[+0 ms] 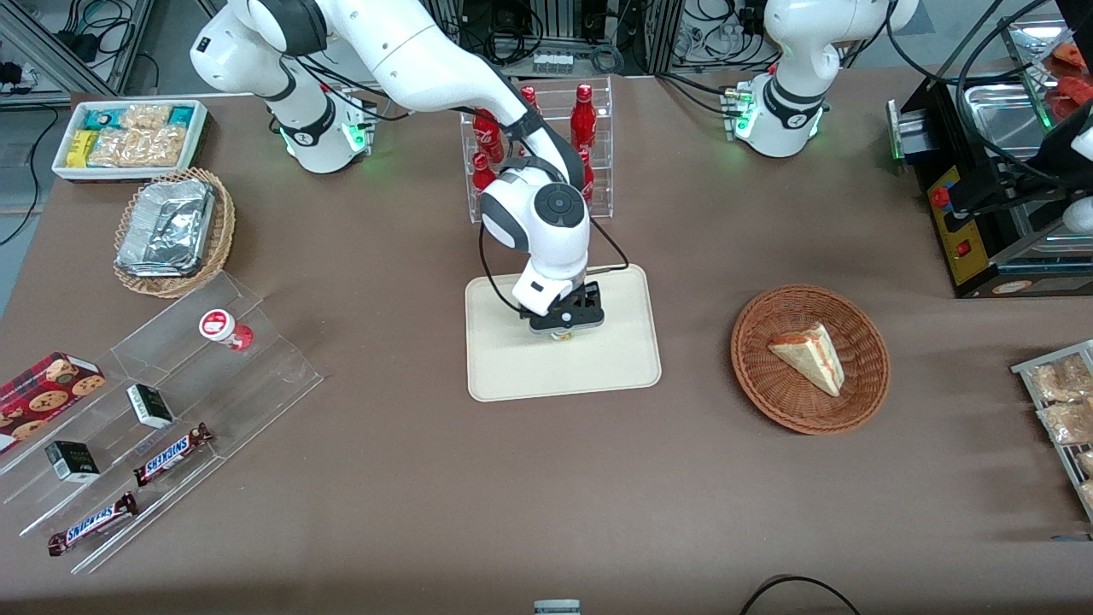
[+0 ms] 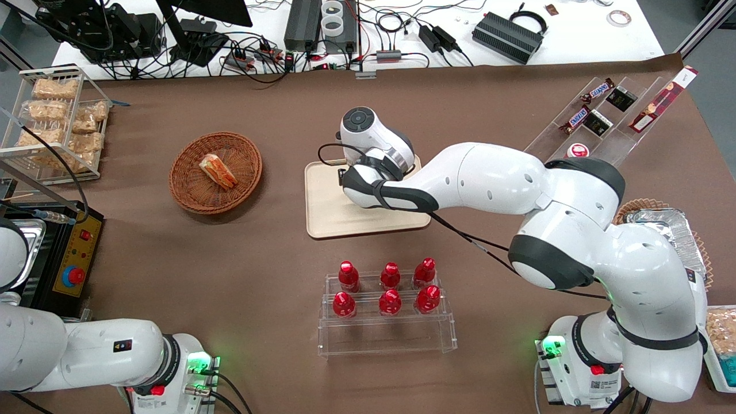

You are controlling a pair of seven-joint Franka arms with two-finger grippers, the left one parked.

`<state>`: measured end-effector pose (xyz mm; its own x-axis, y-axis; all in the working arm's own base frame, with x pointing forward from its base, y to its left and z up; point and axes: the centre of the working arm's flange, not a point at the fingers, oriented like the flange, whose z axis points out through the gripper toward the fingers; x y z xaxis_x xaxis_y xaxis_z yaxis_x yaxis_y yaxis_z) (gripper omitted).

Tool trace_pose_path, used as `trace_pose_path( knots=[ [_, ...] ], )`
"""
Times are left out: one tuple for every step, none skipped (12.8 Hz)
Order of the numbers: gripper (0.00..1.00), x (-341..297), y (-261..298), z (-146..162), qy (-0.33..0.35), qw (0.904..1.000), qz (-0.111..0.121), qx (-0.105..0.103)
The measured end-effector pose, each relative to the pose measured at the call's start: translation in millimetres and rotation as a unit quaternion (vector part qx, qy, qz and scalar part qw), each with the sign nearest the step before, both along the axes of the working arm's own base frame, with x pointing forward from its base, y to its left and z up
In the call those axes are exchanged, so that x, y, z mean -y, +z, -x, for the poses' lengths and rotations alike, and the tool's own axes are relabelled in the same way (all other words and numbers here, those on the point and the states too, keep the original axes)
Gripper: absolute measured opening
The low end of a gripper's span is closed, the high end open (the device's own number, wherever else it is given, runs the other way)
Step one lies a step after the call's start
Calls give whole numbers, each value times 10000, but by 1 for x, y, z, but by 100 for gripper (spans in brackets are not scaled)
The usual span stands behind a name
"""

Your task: Place green gum on tray

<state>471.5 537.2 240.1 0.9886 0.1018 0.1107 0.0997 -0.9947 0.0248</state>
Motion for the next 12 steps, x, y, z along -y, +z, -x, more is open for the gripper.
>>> trace_pose_path(
  knots=[
    [99,0,2,-1,-3,10000,-19,21],
    [99,-1,7,-4,-16,10000,-57,59],
    [99,-1,16,-8,-53,9999,-118,102],
    [99,1,30,-13,-111,9996,-209,145],
    [99,6,47,-18,-179,9993,-281,174],
    [99,14,68,-24,-266,9990,-314,160],
    [99,27,91,-31,-379,9988,-301,71],
    [99,44,115,-37,-494,9984,-276,-42],
    [99,67,146,-46,-580,9978,-242,-187],
    [99,92,174,-53,-570,9976,-205,-334],
    [99,118,202,-58,-531,9973,-172,-478],
    [99,149,230,-64,-507,9969,-176,-583]
  ],
)
